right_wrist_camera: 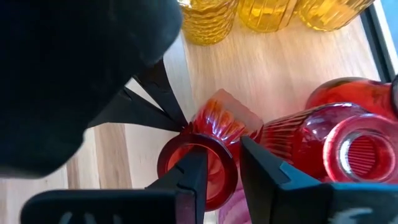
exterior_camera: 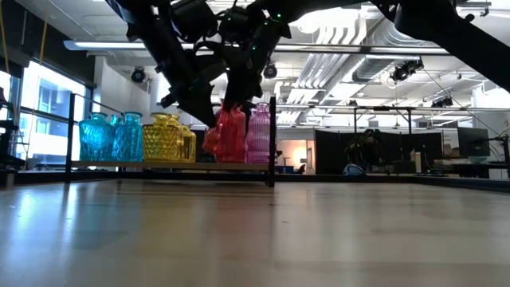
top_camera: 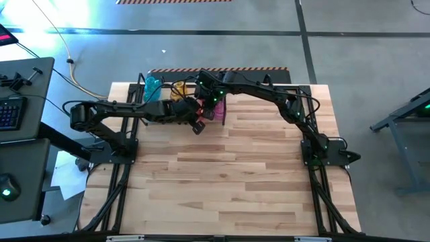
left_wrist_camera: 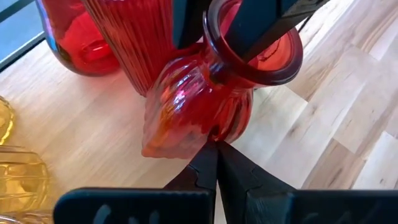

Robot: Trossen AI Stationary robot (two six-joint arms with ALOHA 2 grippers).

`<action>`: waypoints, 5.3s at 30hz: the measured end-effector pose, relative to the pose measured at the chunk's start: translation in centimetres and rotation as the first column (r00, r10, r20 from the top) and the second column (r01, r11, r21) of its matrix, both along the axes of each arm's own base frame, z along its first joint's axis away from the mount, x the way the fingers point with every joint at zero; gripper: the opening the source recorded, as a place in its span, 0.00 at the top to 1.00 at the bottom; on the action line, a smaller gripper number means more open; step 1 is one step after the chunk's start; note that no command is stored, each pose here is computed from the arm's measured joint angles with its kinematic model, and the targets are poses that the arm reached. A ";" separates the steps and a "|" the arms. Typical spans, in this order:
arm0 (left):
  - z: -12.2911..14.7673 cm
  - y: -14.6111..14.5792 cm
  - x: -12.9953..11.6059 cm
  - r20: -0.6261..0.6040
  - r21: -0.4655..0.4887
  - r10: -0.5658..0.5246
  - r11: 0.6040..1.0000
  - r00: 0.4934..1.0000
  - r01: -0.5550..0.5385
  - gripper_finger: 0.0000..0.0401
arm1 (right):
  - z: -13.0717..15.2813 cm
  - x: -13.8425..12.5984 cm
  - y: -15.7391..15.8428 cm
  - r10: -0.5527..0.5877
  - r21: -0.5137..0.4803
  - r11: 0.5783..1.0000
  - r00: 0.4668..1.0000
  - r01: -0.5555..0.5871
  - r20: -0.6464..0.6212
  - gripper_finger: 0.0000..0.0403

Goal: Sort vases onto shelf
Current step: Put the red vase on the shelf aligned with the other red vase

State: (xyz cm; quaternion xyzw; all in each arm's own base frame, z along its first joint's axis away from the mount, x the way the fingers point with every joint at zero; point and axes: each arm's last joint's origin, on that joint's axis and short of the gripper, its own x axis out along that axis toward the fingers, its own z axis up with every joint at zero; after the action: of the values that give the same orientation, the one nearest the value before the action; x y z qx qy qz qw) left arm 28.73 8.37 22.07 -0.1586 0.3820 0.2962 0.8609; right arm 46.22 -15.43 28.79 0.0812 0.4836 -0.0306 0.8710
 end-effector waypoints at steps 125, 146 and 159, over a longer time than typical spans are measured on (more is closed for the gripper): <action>14.2 -6.9 -26.6 0.617 0.181 -0.019 0.976 0.786 -0.118 1.00 | -2.3 1.3 19.0 -0.833 0.418 0.554 0.466 0.720 0.299 1.00; 13.7 -7.3 -27.1 0.601 0.158 -0.083 0.987 0.795 -0.016 1.00 | -12.1 -1.1 17.8 -0.987 0.722 0.118 -0.001 0.682 0.163 1.00; 13.6 -7.3 -27.1 0.595 0.164 -0.088 0.986 0.799 -0.013 1.00 | -12.3 -0.9 14.8 -0.988 0.779 0.062 -0.075 0.624 0.139 1.00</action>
State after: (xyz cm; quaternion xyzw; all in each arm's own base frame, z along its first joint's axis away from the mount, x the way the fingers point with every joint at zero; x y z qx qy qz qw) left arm 1.59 1.09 35.69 -0.1672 0.0681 0.2432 0.9530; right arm 45.28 -0.60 16.45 0.5891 -0.0541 -0.4236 0.6860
